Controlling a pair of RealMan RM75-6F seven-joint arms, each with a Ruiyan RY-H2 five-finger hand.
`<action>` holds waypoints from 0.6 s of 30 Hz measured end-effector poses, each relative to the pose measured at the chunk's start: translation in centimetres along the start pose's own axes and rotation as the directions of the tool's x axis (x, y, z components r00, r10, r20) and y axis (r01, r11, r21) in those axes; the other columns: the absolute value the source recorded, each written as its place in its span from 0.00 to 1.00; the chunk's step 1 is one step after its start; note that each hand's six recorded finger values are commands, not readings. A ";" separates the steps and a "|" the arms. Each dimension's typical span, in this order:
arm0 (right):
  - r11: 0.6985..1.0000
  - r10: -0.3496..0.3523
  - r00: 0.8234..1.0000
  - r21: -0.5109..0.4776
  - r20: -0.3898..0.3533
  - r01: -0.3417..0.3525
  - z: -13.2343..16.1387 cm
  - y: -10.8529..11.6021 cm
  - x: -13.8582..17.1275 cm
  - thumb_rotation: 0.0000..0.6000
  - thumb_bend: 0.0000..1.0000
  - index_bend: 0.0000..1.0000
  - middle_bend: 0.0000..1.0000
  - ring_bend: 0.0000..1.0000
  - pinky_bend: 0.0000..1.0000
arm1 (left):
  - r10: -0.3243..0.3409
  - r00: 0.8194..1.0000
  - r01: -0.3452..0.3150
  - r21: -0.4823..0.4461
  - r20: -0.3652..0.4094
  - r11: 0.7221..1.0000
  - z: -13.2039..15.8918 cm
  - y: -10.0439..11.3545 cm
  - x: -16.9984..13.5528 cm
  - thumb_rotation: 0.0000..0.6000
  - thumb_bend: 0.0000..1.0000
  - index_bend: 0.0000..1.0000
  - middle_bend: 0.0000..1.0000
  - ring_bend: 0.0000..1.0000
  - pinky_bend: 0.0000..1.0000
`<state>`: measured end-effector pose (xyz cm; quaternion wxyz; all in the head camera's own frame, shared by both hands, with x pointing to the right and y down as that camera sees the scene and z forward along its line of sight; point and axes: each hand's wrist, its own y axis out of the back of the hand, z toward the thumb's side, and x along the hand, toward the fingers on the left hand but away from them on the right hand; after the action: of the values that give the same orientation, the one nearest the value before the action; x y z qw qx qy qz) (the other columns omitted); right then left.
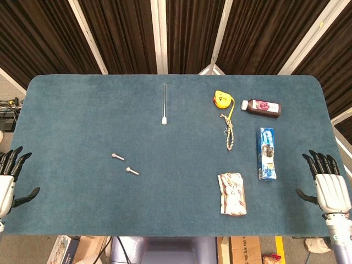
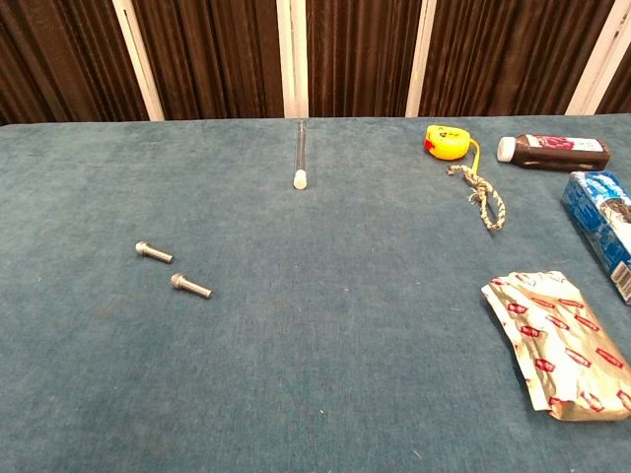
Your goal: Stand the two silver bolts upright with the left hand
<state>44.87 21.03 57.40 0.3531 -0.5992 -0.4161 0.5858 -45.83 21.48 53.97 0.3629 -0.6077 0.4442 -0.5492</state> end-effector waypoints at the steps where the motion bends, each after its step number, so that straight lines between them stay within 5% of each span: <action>1: 1.000 0.001 1.000 -0.002 0.001 -0.001 0.0 0.0 0.0 1.00 0.16 0.15 0.09 0.07 0.00 | -0.001 1.000 0.001 0.001 -0.001 1.000 0.0 -0.1 0.0 1.00 0.30 0.14 0.01 0.00 0.00; 18: 1.000 0.024 1.000 -0.002 0.001 -0.024 0.2 -0.6 0.0 1.00 0.16 0.15 0.09 0.07 0.00 | -0.023 1.000 0.023 -0.018 0.017 1.000 0.6 -0.9 0.1 1.00 0.30 0.14 0.01 0.00 0.00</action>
<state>44.65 21.26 57.94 0.3452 -0.6043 -0.4096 0.5898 -45.15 21.67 54.75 0.3548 -0.6206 0.4392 -0.5442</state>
